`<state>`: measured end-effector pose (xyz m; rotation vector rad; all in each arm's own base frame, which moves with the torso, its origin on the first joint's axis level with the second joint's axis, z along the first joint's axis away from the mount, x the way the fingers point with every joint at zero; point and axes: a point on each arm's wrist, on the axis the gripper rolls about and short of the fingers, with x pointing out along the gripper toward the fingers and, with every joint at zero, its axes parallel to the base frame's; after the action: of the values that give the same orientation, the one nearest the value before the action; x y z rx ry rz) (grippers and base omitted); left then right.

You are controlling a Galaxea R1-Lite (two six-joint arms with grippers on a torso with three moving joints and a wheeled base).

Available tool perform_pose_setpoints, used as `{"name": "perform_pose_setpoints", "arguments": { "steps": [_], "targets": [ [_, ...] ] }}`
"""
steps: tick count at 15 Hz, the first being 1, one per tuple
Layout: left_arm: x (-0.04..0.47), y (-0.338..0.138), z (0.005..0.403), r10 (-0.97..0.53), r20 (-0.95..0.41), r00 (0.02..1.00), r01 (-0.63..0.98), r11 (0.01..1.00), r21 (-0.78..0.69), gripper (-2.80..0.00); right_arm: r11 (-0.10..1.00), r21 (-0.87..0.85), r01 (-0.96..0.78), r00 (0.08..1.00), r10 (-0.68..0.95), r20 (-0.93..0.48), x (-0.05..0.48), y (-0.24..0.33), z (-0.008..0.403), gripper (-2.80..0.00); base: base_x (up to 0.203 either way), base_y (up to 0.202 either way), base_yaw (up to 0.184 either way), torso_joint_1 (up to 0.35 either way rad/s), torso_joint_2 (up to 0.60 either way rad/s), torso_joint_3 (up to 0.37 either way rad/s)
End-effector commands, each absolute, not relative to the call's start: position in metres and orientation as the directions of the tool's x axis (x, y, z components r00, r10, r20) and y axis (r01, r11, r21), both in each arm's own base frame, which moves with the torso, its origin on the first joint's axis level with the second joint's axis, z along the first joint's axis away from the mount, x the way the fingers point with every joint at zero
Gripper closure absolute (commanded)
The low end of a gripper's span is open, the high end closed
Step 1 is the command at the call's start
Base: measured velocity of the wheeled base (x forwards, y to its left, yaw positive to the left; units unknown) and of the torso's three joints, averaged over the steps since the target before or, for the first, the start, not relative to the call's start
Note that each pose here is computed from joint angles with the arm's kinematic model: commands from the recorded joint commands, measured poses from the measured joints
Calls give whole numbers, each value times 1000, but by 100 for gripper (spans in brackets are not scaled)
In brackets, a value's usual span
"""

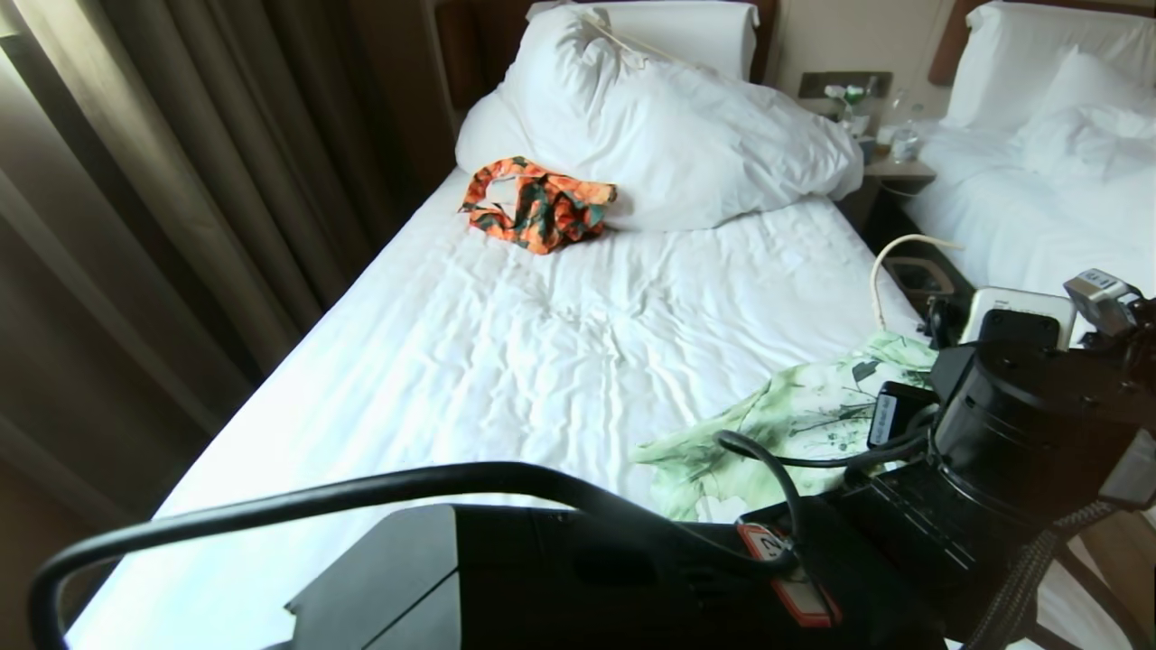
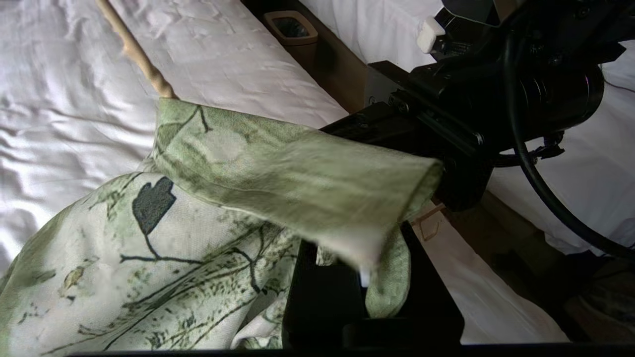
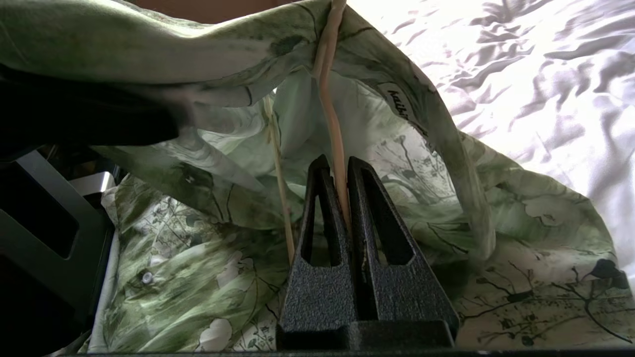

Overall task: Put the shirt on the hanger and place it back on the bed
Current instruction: Hook one side of the shirt onto the hanger

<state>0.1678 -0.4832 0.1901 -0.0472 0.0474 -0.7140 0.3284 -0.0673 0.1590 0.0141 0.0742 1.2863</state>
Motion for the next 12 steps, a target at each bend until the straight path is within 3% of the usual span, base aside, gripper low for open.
{"name": "perform_pose_setpoints", "arguments": {
  "steps": [1, 9, 10, 12],
  "targets": [
    [167, -485, 186, -655, -35, 755, 653, 756, -48, 0, 254, 57, -966, 252, 967, -39, 324, -57, 159, 0, 0, 0, 0, 0, 0, 0],
    [179, -478, 166, -631, -93, 770, 635, 773, 16, 0, 217, 59, -974, 215, 976, -39, 322, -45, 152, 0, 0, 0, 0, 0, 0, 0],
    [179, -478, 165, -631, -95, 770, 635, 773, 18, -280, 211, 64, -975, 209, 977, -40, 322, -42, 151, 0, 0, 0, 0, 0, 0, 0],
    [177, -476, 167, -631, -95, 770, 635, 772, 15, -280, 210, 57, -976, 208, 977, -39, 323, -42, 148, 0, 0, 0, 0, 0, 0, 0]
  ]
}}
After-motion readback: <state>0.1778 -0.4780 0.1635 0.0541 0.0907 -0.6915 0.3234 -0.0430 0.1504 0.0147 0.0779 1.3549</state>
